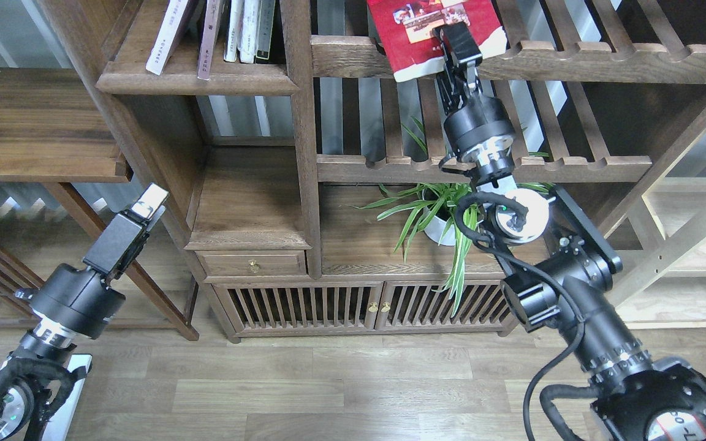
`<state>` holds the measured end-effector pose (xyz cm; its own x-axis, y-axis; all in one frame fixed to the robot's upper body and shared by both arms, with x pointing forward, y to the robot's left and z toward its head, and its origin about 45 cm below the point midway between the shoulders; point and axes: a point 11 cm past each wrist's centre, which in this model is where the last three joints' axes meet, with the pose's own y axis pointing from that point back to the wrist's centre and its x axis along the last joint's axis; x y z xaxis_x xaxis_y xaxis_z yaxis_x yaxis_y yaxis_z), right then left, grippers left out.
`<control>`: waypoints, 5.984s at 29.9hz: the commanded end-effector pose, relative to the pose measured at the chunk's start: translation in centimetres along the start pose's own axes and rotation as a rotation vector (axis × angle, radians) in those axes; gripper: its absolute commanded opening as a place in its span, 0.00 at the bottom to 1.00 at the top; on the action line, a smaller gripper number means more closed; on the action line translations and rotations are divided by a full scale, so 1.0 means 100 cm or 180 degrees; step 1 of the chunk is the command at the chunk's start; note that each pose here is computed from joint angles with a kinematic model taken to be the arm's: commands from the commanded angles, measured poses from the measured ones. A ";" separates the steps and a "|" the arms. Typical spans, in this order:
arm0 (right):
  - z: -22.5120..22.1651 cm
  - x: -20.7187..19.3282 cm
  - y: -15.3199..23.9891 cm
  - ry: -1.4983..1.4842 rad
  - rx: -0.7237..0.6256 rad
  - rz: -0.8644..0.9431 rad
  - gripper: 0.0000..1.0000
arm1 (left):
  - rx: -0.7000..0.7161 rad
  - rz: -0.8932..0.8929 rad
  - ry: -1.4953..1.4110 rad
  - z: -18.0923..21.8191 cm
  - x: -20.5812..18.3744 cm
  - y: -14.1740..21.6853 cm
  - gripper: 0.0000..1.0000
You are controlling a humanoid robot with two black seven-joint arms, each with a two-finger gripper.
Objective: Organize books on shelf
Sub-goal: 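Grasp the red book's lower edge with the right gripper and tilt it out, then pull the red book off the shelf and lower it toward the robot, then bring the left gripper to the red book's edge and grasp it, then release the red book from the right gripper, holding it with the left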
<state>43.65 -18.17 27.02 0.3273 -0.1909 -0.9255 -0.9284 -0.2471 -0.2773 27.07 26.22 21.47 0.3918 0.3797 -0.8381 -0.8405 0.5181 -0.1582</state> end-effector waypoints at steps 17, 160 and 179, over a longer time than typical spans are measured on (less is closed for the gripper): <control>-0.036 0.057 0.091 -0.0210 0.0283 0.0020 0.03 | 0.0043 -0.0008 0.0024 -0.005 0.000 -0.001 0.99; 0.200 0.049 0.237 -0.0945 -0.1837 0.0262 0.19 | 0.0420 0.0192 0.2116 -0.140 0.025 0.026 0.02; 0.140 0.079 0.214 -0.0724 -0.1134 0.0489 1.00 | 0.0247 0.0427 0.1868 -0.124 0.037 0.053 0.00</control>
<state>23.46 -10.50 10.67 0.1200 -0.0339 -0.9922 -0.8074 -0.5848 -0.0777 19.43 19.95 11.08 -0.0205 -0.0875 -0.9960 -0.8246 0.5648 -0.0327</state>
